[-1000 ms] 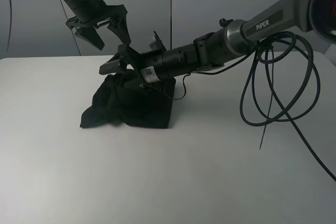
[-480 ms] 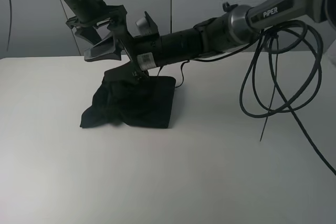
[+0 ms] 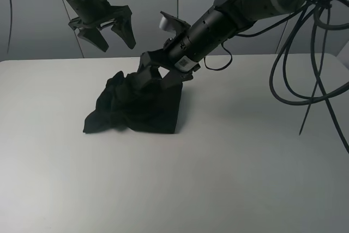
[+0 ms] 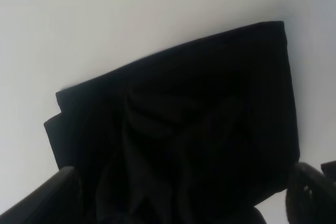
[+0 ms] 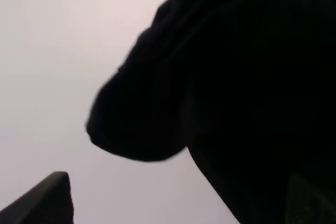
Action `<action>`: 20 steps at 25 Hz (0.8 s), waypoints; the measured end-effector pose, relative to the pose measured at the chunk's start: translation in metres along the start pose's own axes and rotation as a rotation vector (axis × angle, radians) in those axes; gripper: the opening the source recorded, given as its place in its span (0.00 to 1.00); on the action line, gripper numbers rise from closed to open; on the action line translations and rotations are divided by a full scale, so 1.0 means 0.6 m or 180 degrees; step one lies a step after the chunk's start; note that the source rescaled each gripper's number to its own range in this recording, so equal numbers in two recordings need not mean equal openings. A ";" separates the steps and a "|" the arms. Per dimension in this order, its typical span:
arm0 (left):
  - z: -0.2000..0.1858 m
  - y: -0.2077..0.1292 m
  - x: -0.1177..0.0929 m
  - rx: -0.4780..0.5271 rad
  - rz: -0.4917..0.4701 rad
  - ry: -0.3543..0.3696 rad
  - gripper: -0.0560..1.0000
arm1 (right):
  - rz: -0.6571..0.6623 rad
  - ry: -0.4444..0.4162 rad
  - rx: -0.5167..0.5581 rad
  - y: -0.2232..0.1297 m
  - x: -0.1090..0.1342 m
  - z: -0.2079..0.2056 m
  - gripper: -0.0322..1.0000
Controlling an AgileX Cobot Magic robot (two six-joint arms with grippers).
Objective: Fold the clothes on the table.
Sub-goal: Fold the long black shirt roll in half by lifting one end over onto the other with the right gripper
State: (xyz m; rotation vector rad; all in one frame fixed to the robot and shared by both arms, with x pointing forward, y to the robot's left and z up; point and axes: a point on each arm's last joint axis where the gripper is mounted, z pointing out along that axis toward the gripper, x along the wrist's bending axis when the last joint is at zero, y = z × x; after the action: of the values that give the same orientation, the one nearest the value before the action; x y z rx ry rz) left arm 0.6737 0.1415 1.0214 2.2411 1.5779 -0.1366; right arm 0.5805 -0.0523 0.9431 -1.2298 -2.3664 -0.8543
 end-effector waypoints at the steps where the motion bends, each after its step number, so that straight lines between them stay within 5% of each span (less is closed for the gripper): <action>1: 0.000 0.000 0.000 0.0000 0.0000 0.0000 1.00 | 0.0041 -0.0005 0.0037 -0.003 -0.005 0.006 0.89; 7: 0.000 0.000 0.000 -0.0005 0.0058 0.0007 1.00 | 0.0108 0.0188 0.0046 -0.011 -0.010 0.059 0.89; 20: 0.000 0.001 0.001 -0.0013 0.0089 0.0021 1.00 | -0.0186 0.0853 -0.0951 0.043 0.053 0.113 0.89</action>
State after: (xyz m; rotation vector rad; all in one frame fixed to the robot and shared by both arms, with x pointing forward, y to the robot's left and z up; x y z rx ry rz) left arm 0.6743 0.1419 1.0213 2.2617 1.5480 -0.1184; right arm 0.5825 0.0227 0.9179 -1.0736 -2.1224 -1.3404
